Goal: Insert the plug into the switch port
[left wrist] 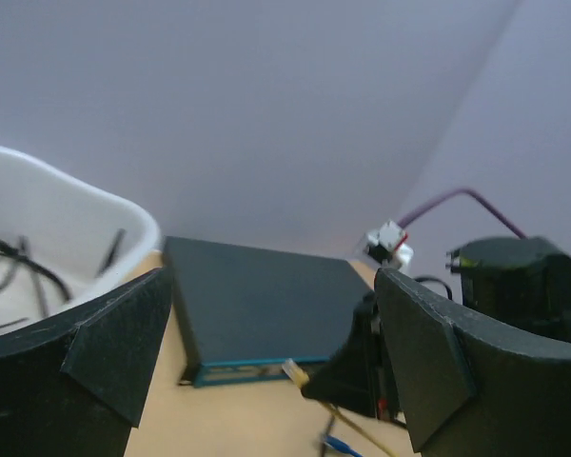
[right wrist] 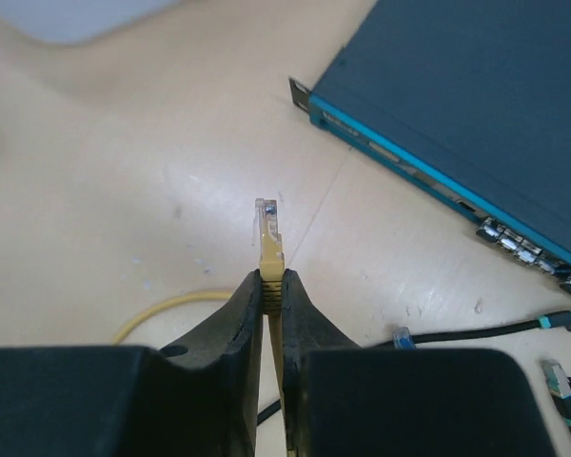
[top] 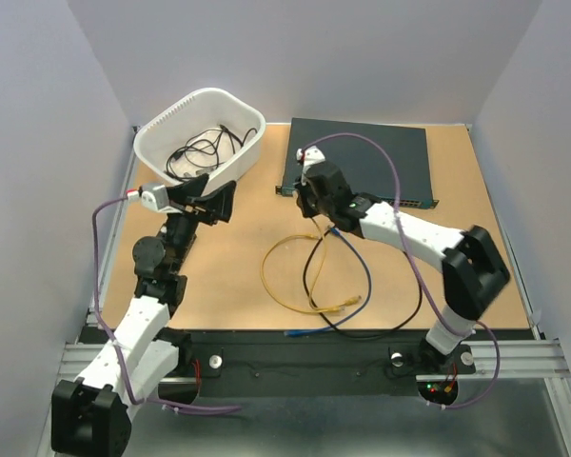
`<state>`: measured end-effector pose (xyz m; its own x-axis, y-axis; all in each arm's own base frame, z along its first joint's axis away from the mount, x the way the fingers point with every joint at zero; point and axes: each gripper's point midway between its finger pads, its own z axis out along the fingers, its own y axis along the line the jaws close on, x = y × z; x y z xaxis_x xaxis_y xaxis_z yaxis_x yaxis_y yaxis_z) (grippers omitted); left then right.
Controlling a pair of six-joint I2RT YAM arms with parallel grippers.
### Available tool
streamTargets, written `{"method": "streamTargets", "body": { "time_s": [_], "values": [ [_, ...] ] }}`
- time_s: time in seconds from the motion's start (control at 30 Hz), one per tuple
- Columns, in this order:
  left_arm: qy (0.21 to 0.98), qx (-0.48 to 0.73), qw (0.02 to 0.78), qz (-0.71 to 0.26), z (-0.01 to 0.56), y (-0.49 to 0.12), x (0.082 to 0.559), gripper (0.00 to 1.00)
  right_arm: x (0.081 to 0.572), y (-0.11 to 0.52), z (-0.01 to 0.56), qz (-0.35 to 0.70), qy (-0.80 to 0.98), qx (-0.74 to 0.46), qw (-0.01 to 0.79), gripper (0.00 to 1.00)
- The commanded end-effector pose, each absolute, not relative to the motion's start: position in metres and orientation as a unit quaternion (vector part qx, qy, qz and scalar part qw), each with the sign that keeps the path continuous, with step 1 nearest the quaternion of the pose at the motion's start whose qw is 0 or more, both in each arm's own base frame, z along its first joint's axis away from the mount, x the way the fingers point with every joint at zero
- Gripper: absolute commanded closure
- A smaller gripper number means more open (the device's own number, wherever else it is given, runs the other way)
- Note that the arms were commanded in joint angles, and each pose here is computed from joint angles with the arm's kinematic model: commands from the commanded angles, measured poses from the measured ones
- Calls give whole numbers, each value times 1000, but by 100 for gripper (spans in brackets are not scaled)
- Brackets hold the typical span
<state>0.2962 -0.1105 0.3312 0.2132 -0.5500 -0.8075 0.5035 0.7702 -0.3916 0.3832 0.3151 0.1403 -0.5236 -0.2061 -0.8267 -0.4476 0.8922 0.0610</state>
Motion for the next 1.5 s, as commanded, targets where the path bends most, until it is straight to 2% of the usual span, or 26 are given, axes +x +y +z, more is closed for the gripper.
{"method": "streamTargets", "body": {
  "time_s": [0.0, 0.17, 0.37, 0.63, 1.0, 1.23, 1.47],
  "values": [
    [523, 58, 722, -450, 375, -165, 264, 1, 362, 307, 222, 201, 816, -168, 515, 100],
    [532, 115, 665, -512, 391, -213, 230, 1, 301, 324, 281, 348, 746, -233, 518, 100],
    [549, 124, 651, -509, 391, -223, 215, 1, 245, 322, 341, 465, 665, -251, 528, 100],
    [562, 133, 630, -519, 365, -233, 200, 2, 195, 328, 353, 569, 602, -286, 483, 100],
    [580, 151, 613, -515, 341, -241, 198, 10, 182, 338, 358, 618, 563, -301, 459, 100],
    [577, 152, 610, -521, 341, -244, 197, 26, 184, 340, 350, 620, 568, -297, 452, 99],
    [558, 163, 612, -536, 352, -245, 188, 31, 185, 341, 348, 620, 569, -298, 451, 99]
  ]
}}
